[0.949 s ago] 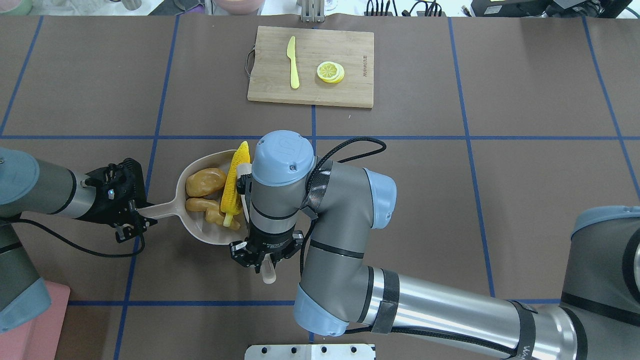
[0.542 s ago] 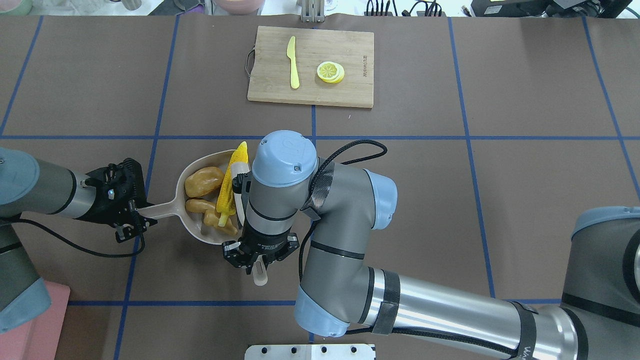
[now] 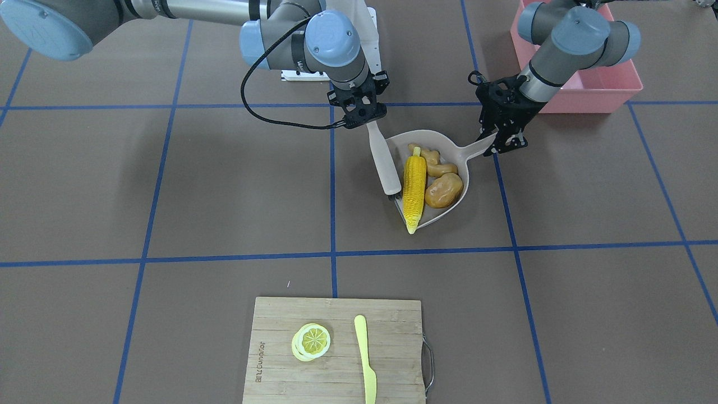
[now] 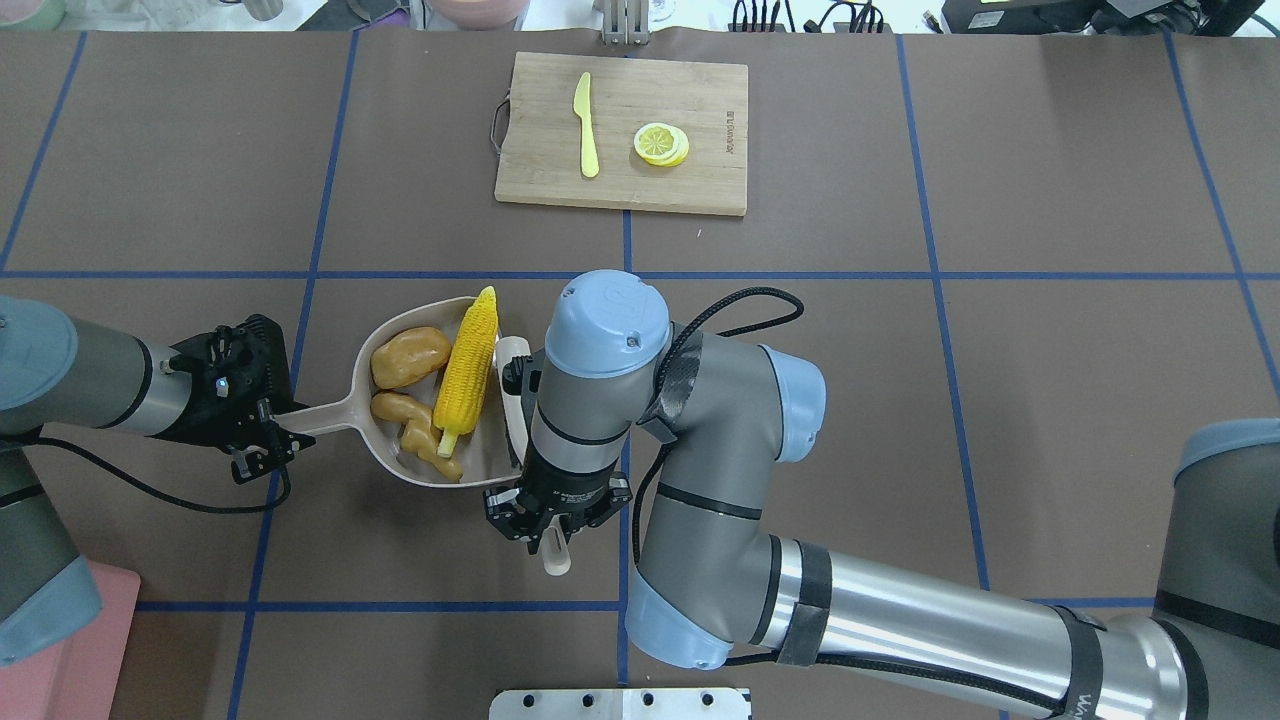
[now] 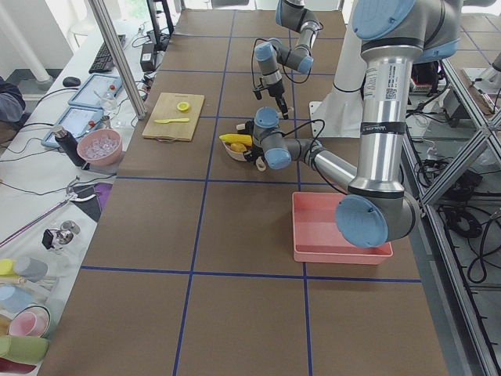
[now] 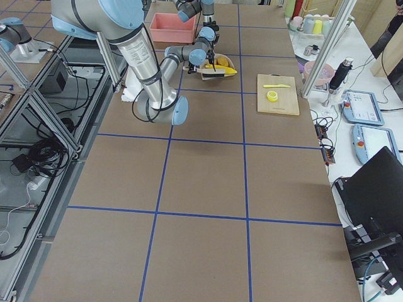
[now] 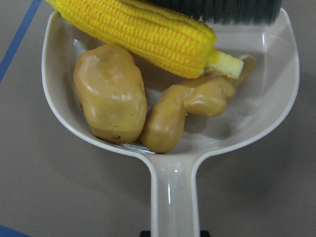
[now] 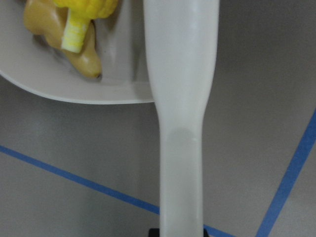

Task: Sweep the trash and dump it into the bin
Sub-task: 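Lift the loaded dustpan with the left gripper while the right gripper withdraws the brush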

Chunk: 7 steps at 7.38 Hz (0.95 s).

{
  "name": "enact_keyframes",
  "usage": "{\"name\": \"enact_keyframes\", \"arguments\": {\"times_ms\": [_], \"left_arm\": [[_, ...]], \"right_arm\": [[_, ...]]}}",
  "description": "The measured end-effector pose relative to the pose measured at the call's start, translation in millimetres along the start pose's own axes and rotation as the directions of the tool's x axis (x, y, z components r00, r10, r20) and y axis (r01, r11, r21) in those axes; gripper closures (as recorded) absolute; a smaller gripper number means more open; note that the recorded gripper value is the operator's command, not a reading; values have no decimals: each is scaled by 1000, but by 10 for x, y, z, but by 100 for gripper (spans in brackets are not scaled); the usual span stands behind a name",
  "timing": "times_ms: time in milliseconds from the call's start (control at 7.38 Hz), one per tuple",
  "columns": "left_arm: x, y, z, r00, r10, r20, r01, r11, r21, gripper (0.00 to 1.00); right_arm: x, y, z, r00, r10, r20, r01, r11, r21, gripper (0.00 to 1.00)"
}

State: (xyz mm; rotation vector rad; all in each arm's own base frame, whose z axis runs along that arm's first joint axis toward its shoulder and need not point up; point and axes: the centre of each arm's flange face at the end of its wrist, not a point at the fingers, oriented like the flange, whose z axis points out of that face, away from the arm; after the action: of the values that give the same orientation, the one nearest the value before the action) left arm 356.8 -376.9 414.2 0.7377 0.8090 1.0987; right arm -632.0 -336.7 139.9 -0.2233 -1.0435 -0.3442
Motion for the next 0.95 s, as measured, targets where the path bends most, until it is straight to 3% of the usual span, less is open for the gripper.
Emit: {"name": "enact_keyframes", "arguments": {"times_ms": [542, 949], "left_arm": [[21, -60, -79, 1000, 7, 4, -7, 1000, 24, 100], [28, -97, -133, 1000, -22, 7, 22, 998, 65, 100]], "right_arm": [[337, -143, -146, 999, 35, -21, -35, 999, 23, 100], [643, 7, -203, 999, 40, -31, -39, 999, 27, 100]]}}
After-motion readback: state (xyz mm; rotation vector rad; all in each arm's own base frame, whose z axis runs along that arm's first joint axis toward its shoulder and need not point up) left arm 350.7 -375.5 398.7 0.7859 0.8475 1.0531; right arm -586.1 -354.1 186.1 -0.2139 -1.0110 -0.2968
